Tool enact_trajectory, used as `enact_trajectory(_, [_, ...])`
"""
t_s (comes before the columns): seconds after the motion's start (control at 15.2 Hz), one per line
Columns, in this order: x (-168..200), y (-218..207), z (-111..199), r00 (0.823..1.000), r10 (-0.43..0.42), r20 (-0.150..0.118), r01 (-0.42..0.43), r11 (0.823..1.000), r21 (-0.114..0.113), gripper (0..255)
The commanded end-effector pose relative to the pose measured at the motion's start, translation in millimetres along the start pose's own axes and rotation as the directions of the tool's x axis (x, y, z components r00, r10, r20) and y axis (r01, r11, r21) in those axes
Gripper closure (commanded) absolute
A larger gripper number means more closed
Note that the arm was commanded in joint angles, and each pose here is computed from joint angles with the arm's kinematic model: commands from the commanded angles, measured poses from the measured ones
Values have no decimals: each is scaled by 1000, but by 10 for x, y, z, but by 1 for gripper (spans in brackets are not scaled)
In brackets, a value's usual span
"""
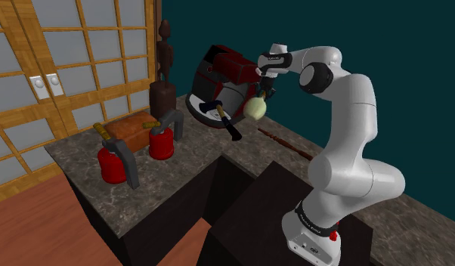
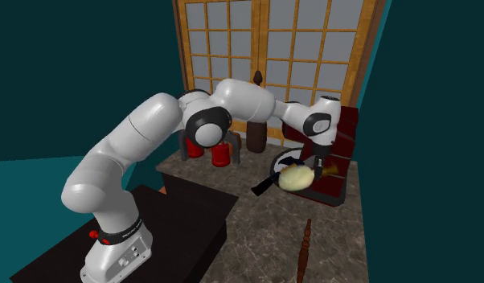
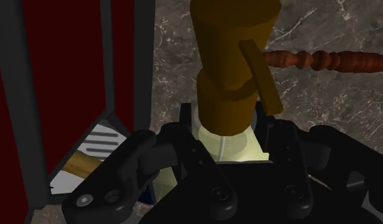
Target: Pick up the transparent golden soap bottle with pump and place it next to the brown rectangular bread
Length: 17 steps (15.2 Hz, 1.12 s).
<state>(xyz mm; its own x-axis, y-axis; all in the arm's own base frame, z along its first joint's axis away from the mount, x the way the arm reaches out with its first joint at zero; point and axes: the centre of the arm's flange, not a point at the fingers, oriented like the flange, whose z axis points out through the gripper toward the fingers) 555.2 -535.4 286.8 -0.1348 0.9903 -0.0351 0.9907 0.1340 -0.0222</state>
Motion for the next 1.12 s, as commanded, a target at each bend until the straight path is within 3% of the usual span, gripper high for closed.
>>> enact_trajectory(0.0, [-10,-16,-119,1000,0,0,0,1000,0,255])
enact_trajectory(0.13, [-12,-18,-200,1000,0,0,0,1000,0,255])
enact_trajectory(1.06, [1808,288,-271,1000,0,0,0,1000,0,255])
